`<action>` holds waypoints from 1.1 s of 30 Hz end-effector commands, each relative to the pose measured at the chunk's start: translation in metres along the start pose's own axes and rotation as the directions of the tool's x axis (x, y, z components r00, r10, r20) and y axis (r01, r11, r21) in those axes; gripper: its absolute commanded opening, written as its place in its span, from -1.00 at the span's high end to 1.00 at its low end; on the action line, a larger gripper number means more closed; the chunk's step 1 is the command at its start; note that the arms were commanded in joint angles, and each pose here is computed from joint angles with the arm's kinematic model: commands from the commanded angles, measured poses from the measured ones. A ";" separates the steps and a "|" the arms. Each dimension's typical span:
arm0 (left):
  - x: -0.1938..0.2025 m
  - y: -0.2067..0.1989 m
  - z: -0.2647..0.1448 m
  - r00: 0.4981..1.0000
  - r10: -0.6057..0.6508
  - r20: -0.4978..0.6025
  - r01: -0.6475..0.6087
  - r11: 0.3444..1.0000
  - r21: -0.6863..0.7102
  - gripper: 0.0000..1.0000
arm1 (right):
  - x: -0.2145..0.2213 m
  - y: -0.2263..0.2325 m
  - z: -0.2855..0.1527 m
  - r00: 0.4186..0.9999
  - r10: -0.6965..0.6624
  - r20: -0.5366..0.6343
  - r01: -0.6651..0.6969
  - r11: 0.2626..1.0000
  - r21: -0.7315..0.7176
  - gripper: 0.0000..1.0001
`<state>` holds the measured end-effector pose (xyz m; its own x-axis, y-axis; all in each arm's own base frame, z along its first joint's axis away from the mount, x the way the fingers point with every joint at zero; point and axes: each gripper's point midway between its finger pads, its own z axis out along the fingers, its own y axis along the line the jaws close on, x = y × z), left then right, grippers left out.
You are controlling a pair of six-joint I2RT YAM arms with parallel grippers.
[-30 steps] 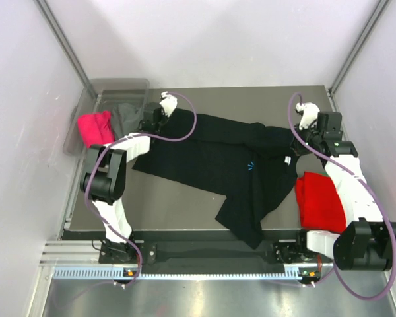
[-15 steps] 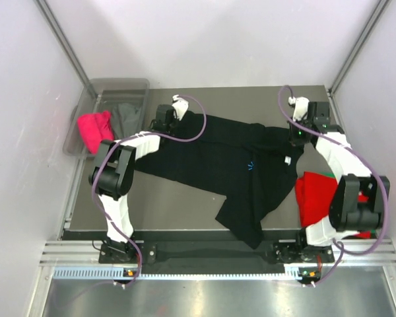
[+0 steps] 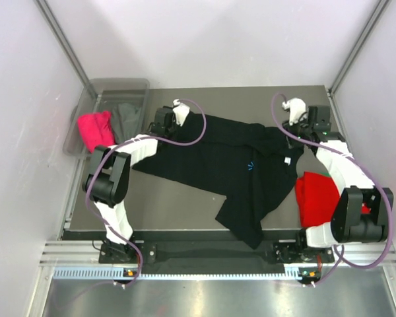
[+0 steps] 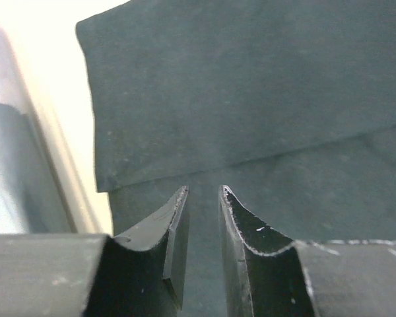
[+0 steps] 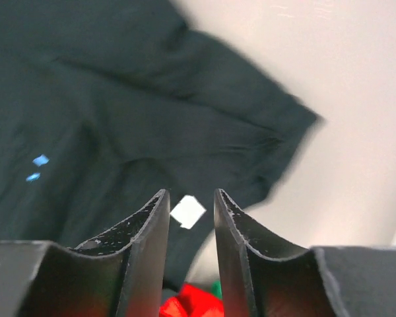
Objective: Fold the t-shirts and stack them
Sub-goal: Fold the tshirt
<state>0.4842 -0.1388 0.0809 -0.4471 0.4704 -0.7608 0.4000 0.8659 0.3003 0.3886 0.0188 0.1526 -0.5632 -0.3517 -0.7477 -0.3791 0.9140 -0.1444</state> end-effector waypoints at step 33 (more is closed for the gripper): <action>0.008 -0.032 -0.010 0.999 -0.044 -0.008 0.044 0.987 0.156 0.46 | 0.039 0.080 0.092 0.965 -0.243 -0.097 0.210 0.941 -0.264 0.37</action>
<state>0.4615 -0.1553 0.0695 -0.4752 0.4465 -0.7581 0.4858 0.8516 0.1971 0.3885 0.0945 0.0490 -0.5617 -0.5622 -0.6070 -0.6688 0.7405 -0.0670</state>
